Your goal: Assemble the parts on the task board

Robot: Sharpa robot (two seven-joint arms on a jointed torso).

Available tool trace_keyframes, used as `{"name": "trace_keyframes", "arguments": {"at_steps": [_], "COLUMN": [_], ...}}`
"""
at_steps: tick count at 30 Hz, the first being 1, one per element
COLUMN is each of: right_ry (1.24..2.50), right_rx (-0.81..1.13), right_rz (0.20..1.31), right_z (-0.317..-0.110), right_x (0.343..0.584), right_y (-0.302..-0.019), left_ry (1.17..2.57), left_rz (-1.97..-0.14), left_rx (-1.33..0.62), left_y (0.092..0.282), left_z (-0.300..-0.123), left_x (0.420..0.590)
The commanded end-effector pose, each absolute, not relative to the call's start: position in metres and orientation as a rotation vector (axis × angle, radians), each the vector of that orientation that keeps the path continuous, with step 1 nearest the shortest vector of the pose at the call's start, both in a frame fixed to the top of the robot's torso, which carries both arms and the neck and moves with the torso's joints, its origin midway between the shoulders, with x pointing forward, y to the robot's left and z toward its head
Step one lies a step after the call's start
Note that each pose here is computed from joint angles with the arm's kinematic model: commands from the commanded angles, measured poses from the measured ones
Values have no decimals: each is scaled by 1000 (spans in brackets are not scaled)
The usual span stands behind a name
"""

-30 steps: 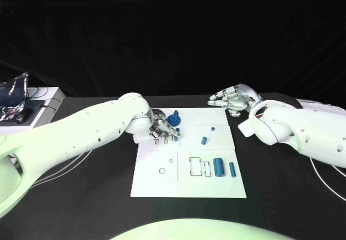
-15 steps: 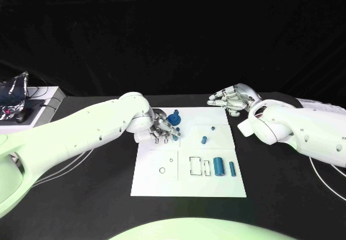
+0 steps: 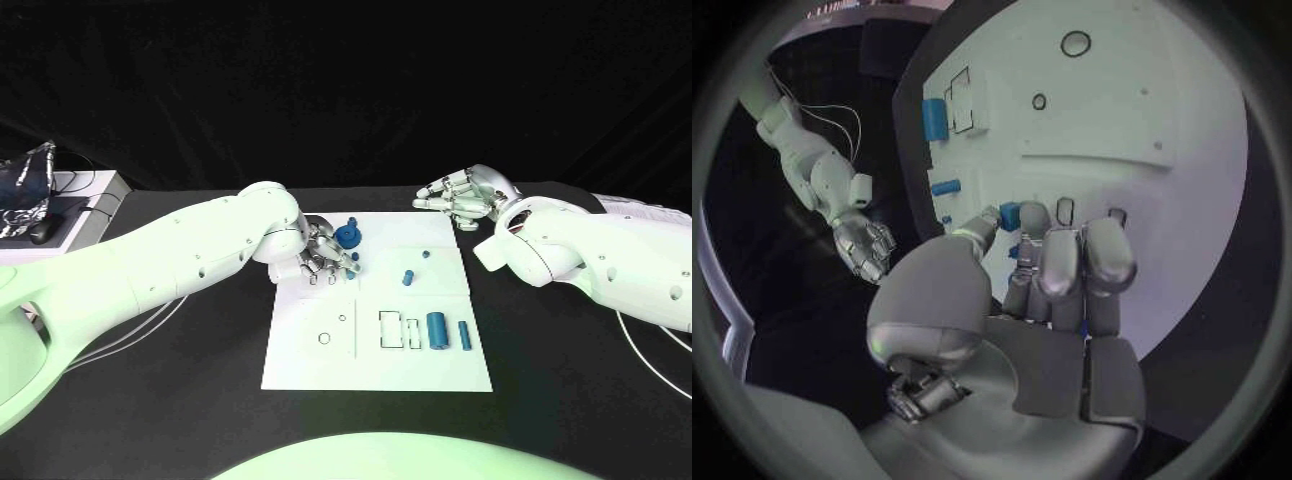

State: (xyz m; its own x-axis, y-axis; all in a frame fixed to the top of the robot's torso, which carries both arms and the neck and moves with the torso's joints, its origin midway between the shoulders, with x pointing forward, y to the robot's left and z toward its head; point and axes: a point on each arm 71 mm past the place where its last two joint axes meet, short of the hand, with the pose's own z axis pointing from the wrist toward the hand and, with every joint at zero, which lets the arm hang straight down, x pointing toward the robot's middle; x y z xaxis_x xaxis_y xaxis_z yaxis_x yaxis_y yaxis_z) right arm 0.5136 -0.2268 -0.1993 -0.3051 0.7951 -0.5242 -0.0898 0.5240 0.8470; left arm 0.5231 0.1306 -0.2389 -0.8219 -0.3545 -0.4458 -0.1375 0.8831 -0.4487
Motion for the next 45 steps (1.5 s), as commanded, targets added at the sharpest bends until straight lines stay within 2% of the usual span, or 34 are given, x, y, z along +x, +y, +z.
{"name": "trace_keyframes", "arguments": {"at_steps": [1,27,45], "right_ry": [1665,1677,1677], "right_rx": [589,582,580], "right_rz": [1005,1006,997], "right_z": [-200,-202,-204], "right_x": [513,513,513], "right_y": [-225,-224,-228], "left_ry": [2535,2538,2463], "left_rz": [-572,-619,-705], "left_rx": [-343,-404,-570], "left_y": [128,135,162], "left_z": [-239,-237,-224], "left_x": [522,519,501]}}
